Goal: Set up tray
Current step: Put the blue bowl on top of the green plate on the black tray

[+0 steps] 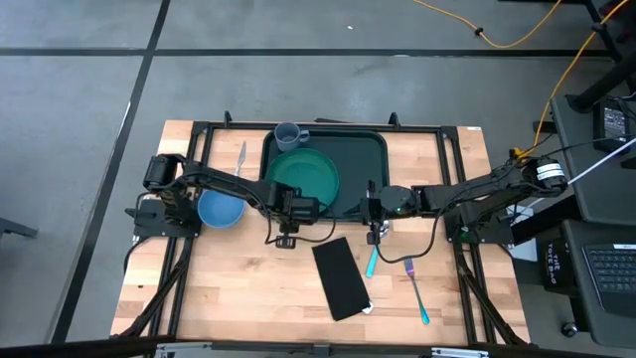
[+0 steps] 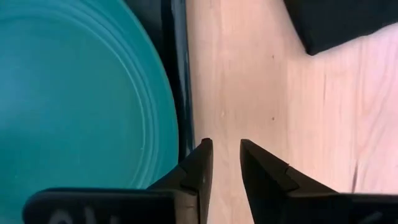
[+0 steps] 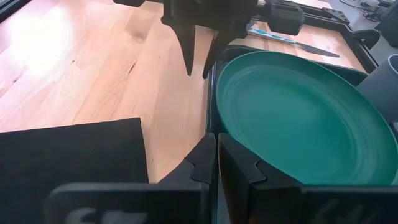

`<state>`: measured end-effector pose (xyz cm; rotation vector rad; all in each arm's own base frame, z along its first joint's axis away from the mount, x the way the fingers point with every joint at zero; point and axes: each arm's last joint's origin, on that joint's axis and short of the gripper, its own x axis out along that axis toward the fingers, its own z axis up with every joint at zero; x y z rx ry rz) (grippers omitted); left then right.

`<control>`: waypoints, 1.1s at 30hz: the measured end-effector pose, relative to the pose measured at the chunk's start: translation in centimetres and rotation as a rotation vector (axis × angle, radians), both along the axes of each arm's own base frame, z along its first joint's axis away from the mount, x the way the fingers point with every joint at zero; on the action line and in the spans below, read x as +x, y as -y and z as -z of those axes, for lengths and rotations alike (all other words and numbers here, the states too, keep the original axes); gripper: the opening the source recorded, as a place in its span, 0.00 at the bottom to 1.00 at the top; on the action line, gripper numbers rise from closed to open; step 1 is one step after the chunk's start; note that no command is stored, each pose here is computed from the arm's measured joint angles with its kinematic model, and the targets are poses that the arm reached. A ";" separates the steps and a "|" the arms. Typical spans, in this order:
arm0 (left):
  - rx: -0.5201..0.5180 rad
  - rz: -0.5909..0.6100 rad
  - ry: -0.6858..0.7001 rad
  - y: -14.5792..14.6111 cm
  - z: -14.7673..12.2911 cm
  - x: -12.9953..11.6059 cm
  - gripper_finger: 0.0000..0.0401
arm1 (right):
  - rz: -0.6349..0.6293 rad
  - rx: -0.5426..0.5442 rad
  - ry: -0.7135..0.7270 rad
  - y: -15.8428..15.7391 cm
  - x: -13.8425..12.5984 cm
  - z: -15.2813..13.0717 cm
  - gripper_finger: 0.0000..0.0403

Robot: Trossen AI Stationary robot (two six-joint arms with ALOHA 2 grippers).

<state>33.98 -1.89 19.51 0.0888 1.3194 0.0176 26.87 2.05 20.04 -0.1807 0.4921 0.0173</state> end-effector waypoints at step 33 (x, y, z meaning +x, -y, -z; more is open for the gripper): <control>0.047 -0.700 -0.198 2.4 -6.5 -8.9 0.21 | -0.014 -0.024 0.017 0.0 0.1 -0.2 0.06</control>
